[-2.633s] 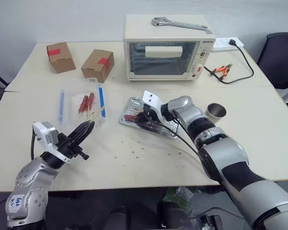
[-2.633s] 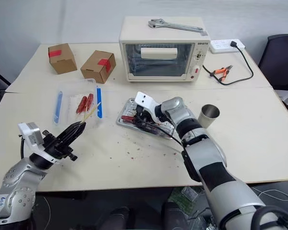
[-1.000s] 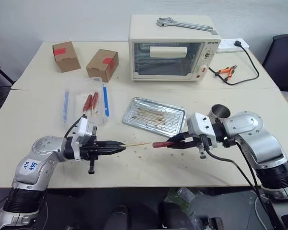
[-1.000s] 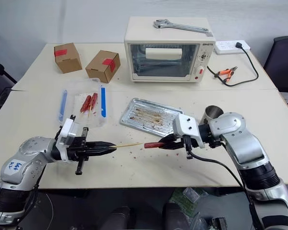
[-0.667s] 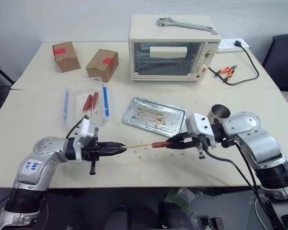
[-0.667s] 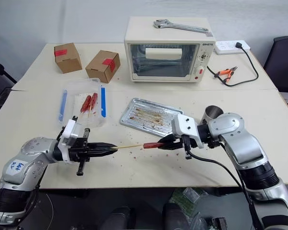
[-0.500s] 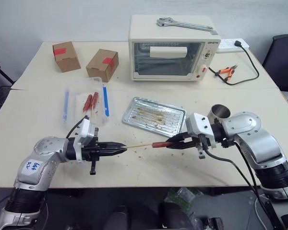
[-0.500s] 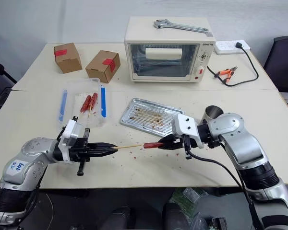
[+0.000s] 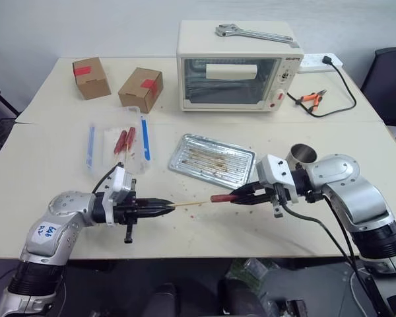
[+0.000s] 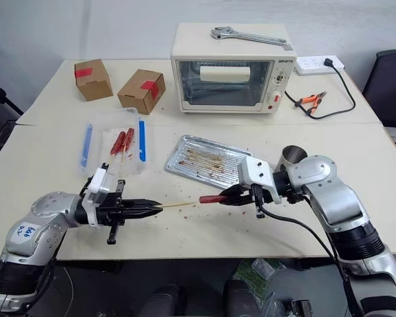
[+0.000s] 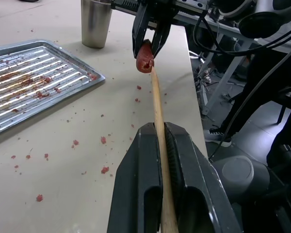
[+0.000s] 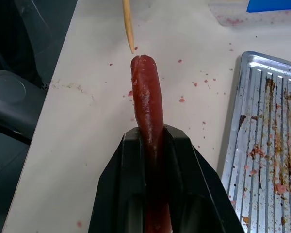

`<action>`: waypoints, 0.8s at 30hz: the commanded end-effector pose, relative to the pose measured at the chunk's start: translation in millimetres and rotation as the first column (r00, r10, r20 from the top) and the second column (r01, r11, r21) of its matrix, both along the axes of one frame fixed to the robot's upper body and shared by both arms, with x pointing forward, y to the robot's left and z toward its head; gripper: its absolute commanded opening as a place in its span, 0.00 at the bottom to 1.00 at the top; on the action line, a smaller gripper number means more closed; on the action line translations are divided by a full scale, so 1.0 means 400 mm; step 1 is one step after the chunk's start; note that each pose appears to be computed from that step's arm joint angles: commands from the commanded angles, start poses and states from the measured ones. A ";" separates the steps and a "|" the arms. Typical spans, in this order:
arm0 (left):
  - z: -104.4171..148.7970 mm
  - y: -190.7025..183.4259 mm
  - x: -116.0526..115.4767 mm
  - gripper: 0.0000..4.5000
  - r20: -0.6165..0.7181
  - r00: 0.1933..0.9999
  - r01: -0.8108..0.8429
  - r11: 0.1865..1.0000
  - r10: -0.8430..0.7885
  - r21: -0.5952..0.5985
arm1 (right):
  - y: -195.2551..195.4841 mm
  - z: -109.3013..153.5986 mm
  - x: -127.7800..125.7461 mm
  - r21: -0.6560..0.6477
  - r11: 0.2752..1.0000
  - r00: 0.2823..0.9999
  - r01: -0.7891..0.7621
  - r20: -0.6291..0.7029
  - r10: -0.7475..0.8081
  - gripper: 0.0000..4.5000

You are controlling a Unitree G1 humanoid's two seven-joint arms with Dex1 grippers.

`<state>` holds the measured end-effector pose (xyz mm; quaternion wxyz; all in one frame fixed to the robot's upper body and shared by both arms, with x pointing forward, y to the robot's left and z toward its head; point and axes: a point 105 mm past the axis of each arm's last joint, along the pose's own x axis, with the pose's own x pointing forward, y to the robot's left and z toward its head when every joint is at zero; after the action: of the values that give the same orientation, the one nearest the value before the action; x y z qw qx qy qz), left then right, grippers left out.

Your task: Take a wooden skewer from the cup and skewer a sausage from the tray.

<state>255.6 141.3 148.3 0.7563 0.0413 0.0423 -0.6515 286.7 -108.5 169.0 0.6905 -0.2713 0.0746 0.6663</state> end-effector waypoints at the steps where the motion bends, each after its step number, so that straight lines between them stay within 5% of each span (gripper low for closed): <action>1: 0.010 0.006 -0.001 0.00 0.028 1.000 -0.009 1.000 0.009 0.007 | -0.007 0.029 0.000 0.003 1.000 0.999 -0.010 0.049 0.010 0.05; 24: 0.010 -0.024 0.016 0.00 0.044 0.999 0.005 1.000 -0.004 -0.023 | 0.026 0.034 -0.015 0.013 0.998 0.997 -0.055 0.051 0.055 0.05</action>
<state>263.1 135.9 143.8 0.7618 0.0375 0.0390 -0.6455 285.8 -105.8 172.6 0.6876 -0.2738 0.0678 0.6691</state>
